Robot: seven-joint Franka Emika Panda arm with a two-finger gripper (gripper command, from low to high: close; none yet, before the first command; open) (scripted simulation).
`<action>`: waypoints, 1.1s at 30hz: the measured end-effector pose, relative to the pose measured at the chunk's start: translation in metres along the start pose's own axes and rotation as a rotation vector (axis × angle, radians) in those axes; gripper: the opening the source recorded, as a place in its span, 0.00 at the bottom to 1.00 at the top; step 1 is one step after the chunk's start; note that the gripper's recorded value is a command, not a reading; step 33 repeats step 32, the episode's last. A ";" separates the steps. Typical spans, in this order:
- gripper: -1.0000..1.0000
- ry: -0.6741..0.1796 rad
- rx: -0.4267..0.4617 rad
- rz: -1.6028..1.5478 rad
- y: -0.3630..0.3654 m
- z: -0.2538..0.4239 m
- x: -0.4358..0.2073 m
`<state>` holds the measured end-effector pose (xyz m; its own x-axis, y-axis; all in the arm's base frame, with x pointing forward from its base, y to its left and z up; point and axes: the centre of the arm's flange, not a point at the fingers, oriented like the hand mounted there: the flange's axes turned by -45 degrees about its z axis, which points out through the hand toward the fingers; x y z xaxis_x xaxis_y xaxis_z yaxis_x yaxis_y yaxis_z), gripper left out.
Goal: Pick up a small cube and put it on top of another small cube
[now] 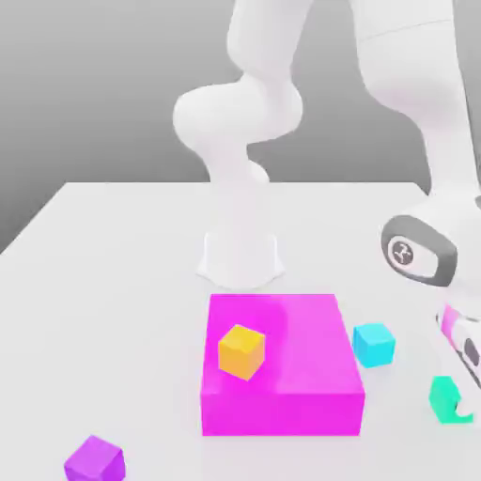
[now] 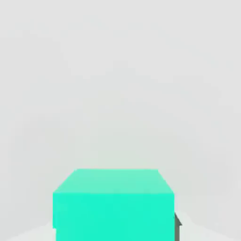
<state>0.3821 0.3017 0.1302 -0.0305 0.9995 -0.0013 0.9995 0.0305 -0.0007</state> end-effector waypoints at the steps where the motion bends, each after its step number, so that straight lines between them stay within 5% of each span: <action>1: 0.00 0.000 0.000 0.000 0.000 -0.009 0.000; 6: 0.00 -0.001 -0.001 0.012 0.006 -0.067 -0.015; 20: 0.00 -0.004 -0.001 0.196 0.008 -0.174 -0.248; 28: 0.00 0.005 0.003 0.240 -0.014 -0.137 -0.298; 29: 1.00 0.003 0.002 0.241 -0.015 -0.128 -0.299; 33: 1.00 0.003 0.002 0.241 -0.015 -0.128 -0.299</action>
